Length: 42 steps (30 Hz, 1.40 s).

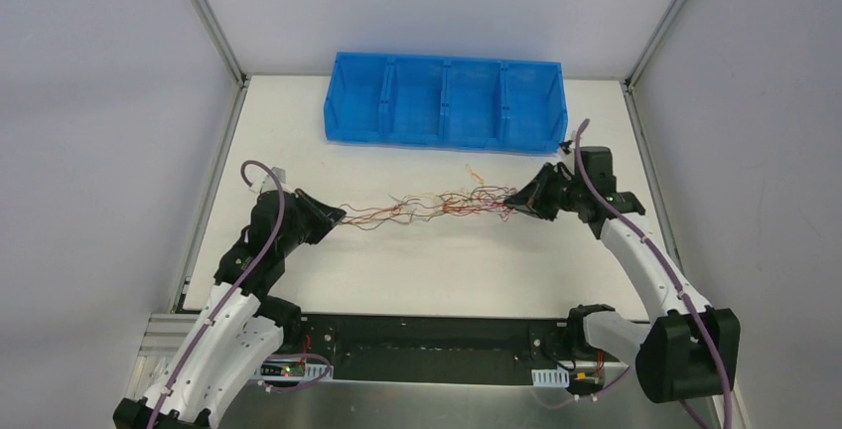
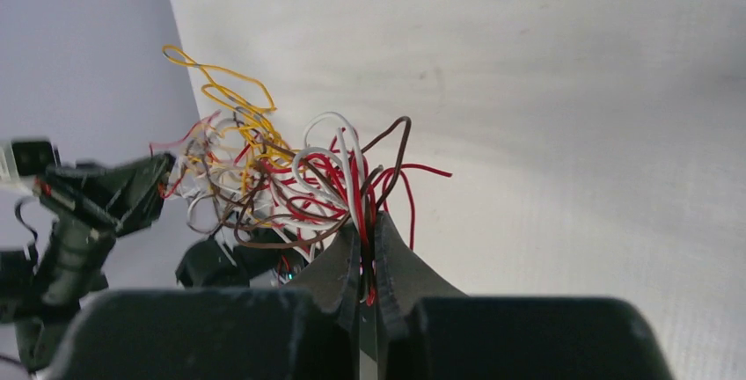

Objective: Untangle the cables

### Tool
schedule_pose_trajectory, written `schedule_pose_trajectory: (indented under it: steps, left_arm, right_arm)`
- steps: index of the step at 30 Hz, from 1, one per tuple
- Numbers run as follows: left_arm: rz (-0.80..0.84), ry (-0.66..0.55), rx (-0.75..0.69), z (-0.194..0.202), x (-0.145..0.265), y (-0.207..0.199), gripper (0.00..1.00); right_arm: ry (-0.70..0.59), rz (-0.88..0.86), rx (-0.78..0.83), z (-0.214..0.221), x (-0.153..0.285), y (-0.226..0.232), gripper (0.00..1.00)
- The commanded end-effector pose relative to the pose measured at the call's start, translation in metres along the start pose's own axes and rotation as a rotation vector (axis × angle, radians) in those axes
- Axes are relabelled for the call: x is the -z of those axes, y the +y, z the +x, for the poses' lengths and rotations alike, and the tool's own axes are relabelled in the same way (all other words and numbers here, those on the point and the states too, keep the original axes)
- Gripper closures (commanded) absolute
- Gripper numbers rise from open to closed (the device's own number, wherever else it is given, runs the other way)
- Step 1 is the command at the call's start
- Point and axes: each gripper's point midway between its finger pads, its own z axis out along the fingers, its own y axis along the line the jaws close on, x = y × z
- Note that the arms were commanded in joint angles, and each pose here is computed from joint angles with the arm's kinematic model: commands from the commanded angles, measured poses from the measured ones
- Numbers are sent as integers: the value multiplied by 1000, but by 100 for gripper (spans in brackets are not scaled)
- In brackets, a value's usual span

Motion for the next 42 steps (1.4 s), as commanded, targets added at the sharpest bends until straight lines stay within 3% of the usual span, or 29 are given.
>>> schedule_pose_trajectory:
  steps: [1,8,17,19,25,26,28,29,30,31,34,42]
  left_arm:
    - [-202,-158,19,-41,24,31,100]
    - [-372,-214,73,-70,36,57,100]
    - [-461,-256,122,-102,41,68,100]
    - [-436,-213,155,-102,30,70,100]
    - [-162,174,167,-55,-27,41,99]
    - [-128,193,154,-51,-28,36,86]
    - [-58,197,103,-49,-25,24,42]
    - [-20,195,73,-49,-22,15,26]
    - [21,199,47,-47,-20,5,14]
    - [82,210,20,-45,-18,-9,8]
    - [231,273,-41,-28,-26,-48,6]
    - [415,515,-142,79,-58,-120,10]
  right_arm:
    - [-147,182,-130,-27,27,-56,100]
    - [-243,303,-284,-43,47,-98,100]
    - [-330,365,-359,-53,64,-119,99]
    - [-287,260,-361,-53,53,-104,96]
    - [-55,1,-228,-24,6,-36,96]
    - [-38,-28,-193,-20,1,-24,95]
    - [-4,-77,-130,-9,-8,0,92]
    - [16,-108,-103,-5,-12,12,91]
    - [35,-122,-86,0,-16,20,91]
    - [50,-133,-65,3,-19,28,92]
    - [101,-187,-9,18,-30,52,93]
    - [163,-263,95,47,-45,107,91]
